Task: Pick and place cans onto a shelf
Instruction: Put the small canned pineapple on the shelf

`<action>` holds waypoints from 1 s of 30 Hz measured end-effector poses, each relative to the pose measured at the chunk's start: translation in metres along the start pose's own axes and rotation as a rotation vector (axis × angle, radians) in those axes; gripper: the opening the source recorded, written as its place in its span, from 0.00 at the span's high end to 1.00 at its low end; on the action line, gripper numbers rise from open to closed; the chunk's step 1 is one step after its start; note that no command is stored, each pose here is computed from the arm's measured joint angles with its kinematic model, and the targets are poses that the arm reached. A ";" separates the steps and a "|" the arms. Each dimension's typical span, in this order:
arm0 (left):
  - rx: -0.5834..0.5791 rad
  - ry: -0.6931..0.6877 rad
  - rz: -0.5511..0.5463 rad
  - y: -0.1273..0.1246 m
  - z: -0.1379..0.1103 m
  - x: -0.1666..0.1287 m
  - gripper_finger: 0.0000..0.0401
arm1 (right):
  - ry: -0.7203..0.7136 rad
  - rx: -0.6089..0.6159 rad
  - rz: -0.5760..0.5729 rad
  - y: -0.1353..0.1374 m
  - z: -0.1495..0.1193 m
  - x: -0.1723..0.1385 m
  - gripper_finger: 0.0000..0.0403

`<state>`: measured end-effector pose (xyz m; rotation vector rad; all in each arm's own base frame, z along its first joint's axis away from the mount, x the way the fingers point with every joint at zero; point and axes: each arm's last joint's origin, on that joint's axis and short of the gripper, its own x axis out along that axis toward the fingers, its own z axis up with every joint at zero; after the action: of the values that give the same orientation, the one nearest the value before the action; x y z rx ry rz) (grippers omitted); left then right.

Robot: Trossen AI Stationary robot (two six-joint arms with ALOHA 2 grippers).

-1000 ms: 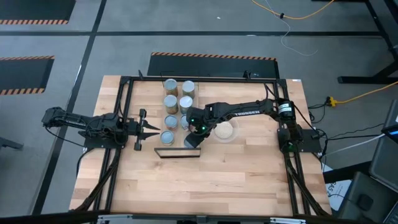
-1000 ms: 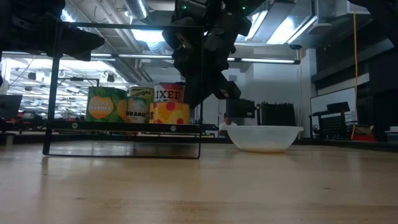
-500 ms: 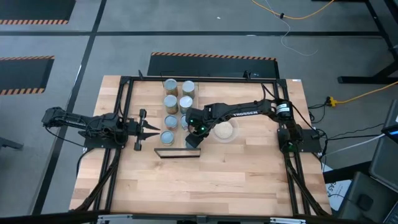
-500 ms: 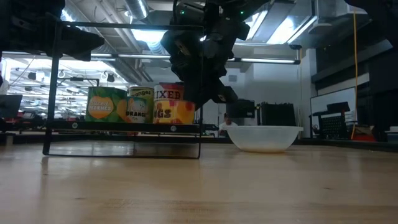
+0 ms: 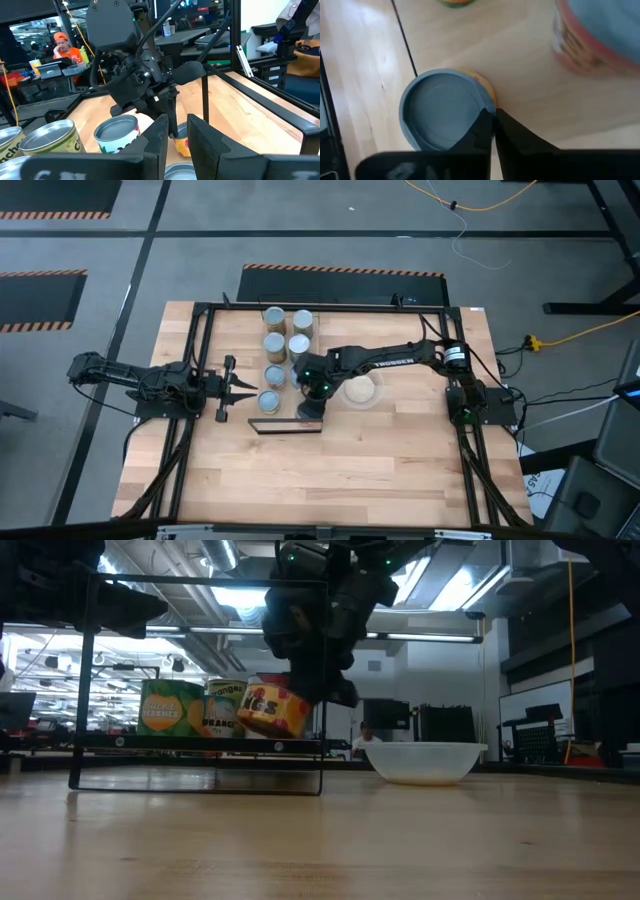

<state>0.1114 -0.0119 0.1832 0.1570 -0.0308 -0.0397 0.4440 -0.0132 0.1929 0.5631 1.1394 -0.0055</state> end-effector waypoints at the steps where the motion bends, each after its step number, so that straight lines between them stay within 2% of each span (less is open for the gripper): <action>1: 0.000 0.000 0.000 0.000 0.000 0.000 0.84 | -0.007 -0.026 0.002 0.000 0.001 0.000 0.97; 9: 0.000 0.000 0.000 0.000 0.000 0.000 0.84 | -0.038 -0.270 -0.050 -0.001 0.003 0.000 0.97; 22: 0.000 0.001 0.000 0.000 0.000 0.000 0.84 | -0.030 -0.527 -0.066 -0.001 0.003 -0.001 0.97; 30: 0.000 0.001 0.000 0.000 0.000 0.000 0.84 | -0.032 -0.561 -0.069 -0.001 0.003 -0.001 0.97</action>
<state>0.1113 -0.0119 0.1832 0.1571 -0.0301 -0.0401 0.4459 -0.0157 0.1940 0.0240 1.0687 0.2384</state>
